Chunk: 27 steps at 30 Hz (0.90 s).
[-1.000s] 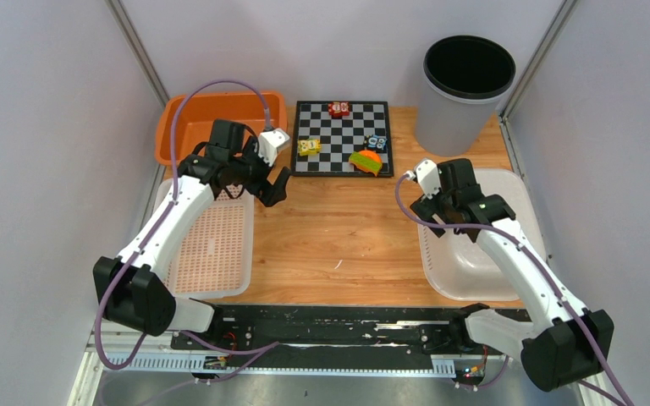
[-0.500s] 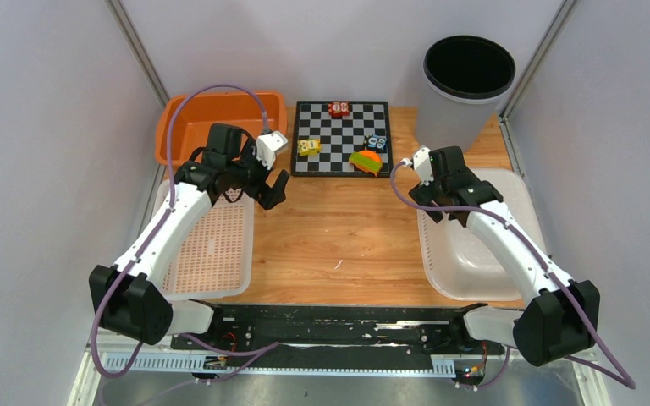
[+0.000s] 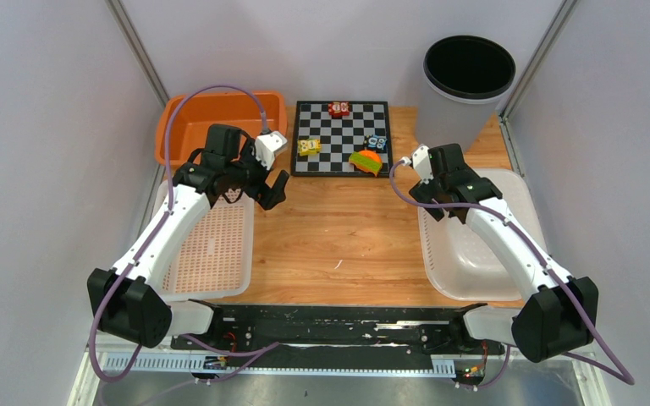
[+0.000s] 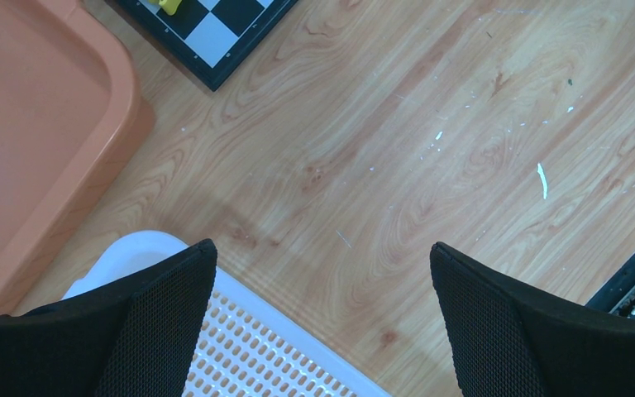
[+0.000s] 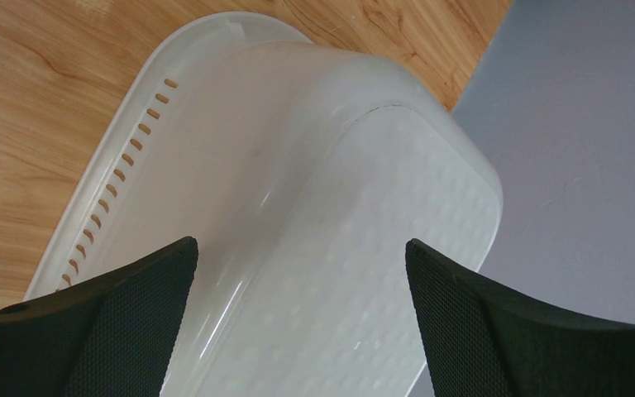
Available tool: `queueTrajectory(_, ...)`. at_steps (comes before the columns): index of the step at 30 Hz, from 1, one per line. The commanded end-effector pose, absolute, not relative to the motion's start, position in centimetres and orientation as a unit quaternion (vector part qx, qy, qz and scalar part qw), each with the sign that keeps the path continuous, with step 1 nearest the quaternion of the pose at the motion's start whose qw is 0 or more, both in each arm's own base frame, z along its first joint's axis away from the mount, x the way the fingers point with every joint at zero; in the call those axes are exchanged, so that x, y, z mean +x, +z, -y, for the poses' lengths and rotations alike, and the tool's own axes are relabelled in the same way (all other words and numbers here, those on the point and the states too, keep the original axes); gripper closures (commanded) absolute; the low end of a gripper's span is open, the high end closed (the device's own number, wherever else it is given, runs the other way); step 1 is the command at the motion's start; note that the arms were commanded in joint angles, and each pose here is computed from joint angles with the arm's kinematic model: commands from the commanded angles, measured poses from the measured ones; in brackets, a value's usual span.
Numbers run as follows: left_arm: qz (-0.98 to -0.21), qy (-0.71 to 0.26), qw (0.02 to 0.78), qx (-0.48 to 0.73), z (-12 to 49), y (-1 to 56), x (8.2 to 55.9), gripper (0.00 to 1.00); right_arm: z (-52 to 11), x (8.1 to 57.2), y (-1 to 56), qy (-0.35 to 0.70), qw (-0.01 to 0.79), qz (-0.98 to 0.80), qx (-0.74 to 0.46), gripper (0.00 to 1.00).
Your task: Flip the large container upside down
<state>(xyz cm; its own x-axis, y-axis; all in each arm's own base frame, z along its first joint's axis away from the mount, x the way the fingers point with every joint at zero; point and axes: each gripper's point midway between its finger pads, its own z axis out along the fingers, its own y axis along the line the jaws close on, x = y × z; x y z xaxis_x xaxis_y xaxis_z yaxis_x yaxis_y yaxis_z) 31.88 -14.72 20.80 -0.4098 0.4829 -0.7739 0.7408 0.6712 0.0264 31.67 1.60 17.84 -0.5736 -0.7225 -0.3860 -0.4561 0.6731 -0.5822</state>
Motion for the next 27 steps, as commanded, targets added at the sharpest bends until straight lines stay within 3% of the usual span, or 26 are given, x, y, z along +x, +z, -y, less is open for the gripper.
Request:
queueTrajectory(1,-0.816,-0.165,0.411,0.372,14.5,21.5,31.7,0.00,-0.5,31.0,18.2,-0.236,0.286,-0.860,-0.349,0.03)
queueTrajectory(17,-0.814,-0.166,0.416,0.370,14.5,21.8,31.7,0.00,-1.2,30.3,18.8,-0.210,0.284,-0.858,-0.372,0.03)
queueTrajectory(27,-0.814,-0.141,0.420,0.377,13.6,22.8,31.7,0.00,-5.3,36.1,32.6,-0.150,0.460,-0.815,-0.319,0.01)
